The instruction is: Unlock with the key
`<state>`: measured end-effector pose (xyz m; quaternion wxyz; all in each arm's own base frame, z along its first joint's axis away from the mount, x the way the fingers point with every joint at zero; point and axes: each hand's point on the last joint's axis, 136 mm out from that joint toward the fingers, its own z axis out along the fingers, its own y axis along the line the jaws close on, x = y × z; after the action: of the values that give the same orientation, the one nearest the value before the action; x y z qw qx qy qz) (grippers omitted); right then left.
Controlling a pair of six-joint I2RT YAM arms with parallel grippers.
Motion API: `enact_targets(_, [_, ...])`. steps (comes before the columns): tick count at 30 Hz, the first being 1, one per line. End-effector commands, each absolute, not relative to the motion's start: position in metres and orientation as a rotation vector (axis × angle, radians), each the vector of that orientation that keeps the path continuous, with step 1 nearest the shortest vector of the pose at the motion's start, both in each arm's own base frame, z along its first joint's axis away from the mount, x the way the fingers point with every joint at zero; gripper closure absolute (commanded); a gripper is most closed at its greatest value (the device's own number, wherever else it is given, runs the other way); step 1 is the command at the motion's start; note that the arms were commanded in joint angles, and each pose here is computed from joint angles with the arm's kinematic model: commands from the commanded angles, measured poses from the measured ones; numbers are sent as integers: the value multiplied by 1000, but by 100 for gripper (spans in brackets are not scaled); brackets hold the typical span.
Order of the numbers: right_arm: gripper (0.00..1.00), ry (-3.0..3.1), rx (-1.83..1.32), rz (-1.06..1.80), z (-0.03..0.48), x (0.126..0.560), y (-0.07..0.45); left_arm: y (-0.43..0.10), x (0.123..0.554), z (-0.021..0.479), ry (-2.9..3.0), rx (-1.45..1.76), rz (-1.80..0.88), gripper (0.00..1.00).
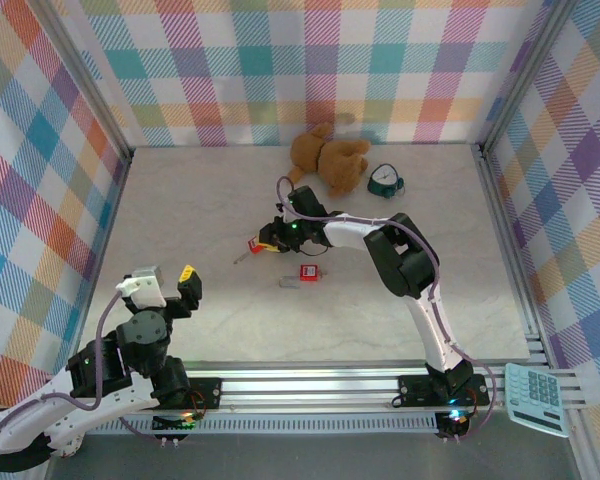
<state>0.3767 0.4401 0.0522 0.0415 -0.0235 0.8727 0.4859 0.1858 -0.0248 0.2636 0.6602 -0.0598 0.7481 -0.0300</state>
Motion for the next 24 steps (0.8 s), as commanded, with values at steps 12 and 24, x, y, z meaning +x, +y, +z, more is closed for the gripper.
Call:
enact_targets(12, [46,2771,-94,1278,27,376,404,-35,188,262,1698,-97,-77,15])
enact_targets(24, [25,2778,-60,891,68,393,338,-43,193,267,1686,-99,-61,2])
